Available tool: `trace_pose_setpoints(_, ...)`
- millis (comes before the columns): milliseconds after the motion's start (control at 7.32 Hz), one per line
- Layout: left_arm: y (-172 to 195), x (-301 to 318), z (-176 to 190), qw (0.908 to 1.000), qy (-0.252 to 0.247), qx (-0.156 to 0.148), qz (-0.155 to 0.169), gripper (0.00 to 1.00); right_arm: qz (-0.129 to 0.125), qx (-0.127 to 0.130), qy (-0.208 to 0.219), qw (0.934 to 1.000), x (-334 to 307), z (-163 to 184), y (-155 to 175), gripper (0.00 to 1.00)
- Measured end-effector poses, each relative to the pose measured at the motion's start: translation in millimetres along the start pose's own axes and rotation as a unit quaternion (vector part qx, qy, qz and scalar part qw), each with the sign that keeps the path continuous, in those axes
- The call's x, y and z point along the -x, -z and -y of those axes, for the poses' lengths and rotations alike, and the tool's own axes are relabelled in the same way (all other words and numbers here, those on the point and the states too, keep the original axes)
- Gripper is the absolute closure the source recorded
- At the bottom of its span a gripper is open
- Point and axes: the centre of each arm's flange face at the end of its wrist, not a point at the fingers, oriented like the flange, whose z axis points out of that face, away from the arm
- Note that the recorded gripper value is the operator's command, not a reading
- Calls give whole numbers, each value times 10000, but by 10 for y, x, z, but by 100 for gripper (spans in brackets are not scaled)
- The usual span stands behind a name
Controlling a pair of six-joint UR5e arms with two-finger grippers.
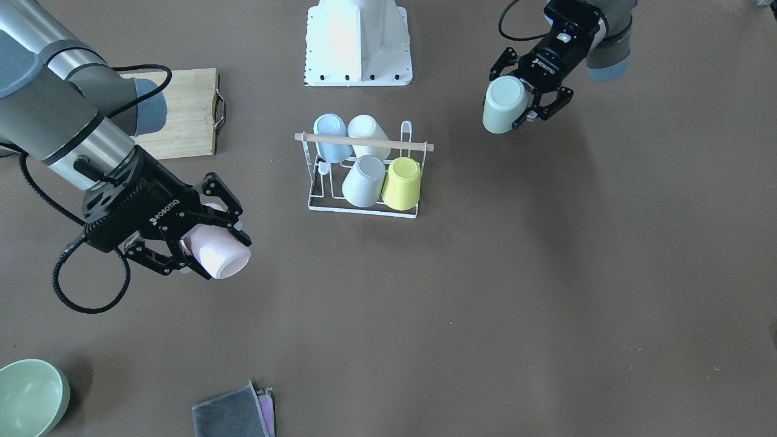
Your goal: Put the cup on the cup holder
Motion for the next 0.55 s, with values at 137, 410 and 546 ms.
trace_pose_setpoints(137, -80, -211, -134, 9998, 152, -99, 111, 48, 169, -305, 163, 9993, 43, -82, 17, 100)
trace_pose_setpoints(410, -245, -663, -320, 9995, 95, -189, 239, 48, 463, -761, 465, 9949, 143, -207, 43, 100)
trace_pose_setpoints(546, -311, -790, -291, 9993, -91, -270, 242, 48, 577, -872, 525, 9931, 219, -297, 2, 100)
